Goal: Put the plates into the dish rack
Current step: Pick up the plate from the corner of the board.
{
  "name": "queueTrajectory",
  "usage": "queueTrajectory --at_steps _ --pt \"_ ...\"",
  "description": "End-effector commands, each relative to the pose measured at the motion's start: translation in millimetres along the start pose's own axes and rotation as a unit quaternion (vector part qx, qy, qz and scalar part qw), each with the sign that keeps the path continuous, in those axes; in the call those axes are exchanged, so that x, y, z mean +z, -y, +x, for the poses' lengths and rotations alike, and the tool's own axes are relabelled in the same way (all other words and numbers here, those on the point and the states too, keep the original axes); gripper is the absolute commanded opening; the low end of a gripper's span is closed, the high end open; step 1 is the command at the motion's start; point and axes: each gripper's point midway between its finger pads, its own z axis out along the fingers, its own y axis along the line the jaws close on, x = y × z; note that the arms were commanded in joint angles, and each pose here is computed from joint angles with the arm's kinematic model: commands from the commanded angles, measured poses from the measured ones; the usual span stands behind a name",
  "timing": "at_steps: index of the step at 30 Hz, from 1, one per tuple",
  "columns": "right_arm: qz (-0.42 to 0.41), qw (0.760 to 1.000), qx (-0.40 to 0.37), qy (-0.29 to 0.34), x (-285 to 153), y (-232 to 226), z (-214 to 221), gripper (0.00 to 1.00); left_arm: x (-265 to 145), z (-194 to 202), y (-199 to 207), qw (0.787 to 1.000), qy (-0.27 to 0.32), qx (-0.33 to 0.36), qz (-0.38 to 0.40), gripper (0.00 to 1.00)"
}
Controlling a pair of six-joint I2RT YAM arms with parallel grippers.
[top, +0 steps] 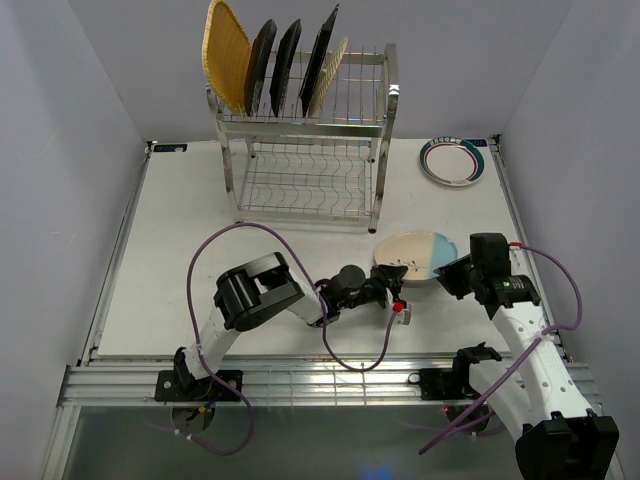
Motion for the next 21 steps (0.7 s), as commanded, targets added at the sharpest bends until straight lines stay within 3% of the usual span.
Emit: queueTrajectory --at_steps 1,7,9,12,16,21 --pt "-0.066 0.998 -0.010 -0.010 -9.7 -27.8 2.3 0.28 3.3 -12.9 -31.1 0.999 0.011 0.004 -0.053 0.00" --pt "-0.078 0.997 -0.015 -0.014 -7.9 -29.0 5.2 0.35 1.4 -16.9 -39.7 0.998 0.013 0.006 -0.063 0.00" --pt "-0.083 0.996 -0.017 -0.022 -6.6 -28.6 8.8 0.44 1.6 -17.9 -42.3 0.998 0.013 0.003 -0.066 0.00" --pt "-0.086 0.996 -0.019 -0.024 -5.4 -29.4 9.7 0.48 1.8 -19.3 -46.3 0.998 0.012 0.002 -0.069 0.00" --pt "-0.088 0.996 -0.018 -0.023 -6.5 -27.8 10.3 0.67 2.2 -19.1 -48.5 0.997 0.010 0.000 -0.073 0.00" --pt "-0.084 0.996 -0.015 -0.017 -8.7 -22.9 9.4 0.67 3.3 -18.7 -52.6 0.997 0.008 -0.001 -0.081 0.00"
